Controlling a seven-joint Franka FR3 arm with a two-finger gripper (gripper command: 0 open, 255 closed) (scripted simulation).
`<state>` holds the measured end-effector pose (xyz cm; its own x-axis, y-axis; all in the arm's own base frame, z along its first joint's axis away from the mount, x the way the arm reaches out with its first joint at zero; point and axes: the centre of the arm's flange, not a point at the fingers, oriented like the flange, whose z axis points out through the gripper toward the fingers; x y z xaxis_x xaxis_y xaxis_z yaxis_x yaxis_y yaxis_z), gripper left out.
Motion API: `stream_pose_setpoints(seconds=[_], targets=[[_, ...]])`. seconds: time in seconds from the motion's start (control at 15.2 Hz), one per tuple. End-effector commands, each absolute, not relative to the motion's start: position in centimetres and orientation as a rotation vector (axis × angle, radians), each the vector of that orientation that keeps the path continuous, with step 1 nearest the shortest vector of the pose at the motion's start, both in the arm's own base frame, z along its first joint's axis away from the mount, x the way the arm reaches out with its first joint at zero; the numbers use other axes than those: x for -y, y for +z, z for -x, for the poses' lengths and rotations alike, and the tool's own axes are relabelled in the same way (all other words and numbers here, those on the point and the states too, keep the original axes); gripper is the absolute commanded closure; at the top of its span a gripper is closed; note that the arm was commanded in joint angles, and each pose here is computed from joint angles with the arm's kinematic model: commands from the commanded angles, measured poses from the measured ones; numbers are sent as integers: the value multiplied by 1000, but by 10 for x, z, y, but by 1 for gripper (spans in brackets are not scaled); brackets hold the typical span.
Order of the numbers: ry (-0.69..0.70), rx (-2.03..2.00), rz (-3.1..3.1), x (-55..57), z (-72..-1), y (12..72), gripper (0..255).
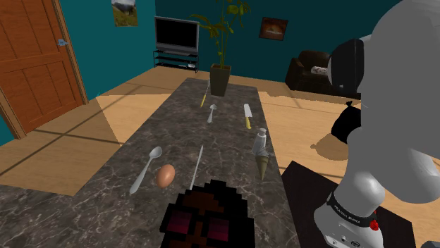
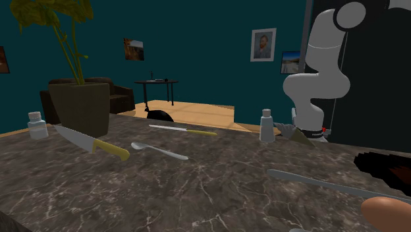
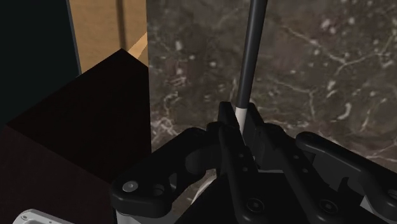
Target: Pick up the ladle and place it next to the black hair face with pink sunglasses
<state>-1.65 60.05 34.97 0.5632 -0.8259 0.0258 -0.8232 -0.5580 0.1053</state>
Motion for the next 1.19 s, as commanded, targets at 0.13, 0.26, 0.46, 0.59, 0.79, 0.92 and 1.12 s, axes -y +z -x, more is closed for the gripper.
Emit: stream_pose_setpoints(seconds=[0.13,0.26,0.46,0.59,0.79,0.92,1.12], targets=[[-40,1420,-2683,-601,17,350,0],[-40,1420,-2683,-601,17,350,0],[-40,1420,-2683,-601,17,350,0],[-40,1420,-2683,-603,15,376,0],[-40,1420,-2683,-605,13,399,0],[-40,1420,-2683,-605,13,399,0],[-40,1420,-2683,-605,13,399,0]])
